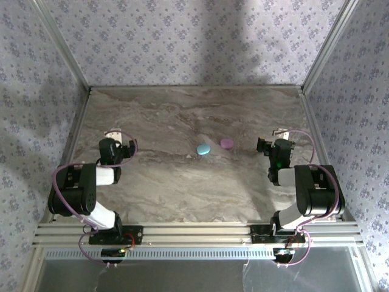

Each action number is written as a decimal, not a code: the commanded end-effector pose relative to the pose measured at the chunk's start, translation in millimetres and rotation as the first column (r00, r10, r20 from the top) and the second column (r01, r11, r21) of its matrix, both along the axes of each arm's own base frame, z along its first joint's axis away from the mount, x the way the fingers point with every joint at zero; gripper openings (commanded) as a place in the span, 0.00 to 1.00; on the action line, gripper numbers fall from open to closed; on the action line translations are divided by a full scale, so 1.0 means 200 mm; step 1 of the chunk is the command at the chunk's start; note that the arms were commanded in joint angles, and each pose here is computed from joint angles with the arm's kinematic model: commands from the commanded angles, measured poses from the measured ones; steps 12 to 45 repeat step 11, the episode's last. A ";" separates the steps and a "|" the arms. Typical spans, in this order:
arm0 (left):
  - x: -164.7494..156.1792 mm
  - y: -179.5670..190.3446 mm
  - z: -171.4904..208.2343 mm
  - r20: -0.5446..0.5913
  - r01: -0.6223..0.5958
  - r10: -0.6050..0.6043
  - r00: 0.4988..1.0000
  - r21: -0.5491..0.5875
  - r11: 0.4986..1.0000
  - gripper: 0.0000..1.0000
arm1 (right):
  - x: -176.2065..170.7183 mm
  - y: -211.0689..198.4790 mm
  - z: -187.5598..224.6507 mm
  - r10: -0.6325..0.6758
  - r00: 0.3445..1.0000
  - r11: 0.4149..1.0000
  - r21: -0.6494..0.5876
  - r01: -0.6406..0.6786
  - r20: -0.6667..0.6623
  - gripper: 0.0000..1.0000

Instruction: Insert the wireless bluetooth earbuds into the charging case

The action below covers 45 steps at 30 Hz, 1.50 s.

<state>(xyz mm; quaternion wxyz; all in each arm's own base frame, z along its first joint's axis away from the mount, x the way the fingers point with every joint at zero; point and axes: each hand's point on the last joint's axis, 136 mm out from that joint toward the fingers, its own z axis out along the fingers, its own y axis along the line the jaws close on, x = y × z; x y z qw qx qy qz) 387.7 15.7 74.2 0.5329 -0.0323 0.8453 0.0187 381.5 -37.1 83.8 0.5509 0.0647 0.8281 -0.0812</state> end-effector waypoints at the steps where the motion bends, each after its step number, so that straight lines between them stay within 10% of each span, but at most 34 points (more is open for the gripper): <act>1: 0.05 -0.01 0.07 0.052 0.005 -0.005 0.999 0.000 1.000 1.00 | 0.02 0.01 0.01 0.012 1.000 1.000 -0.013 -0.013 -0.001 1.00; 45: 0.05 -0.01 0.07 0.053 0.004 -0.004 0.999 0.000 1.000 1.00 | 0.03 0.01 0.01 0.015 1.000 1.000 -0.011 -0.015 -0.003 1.00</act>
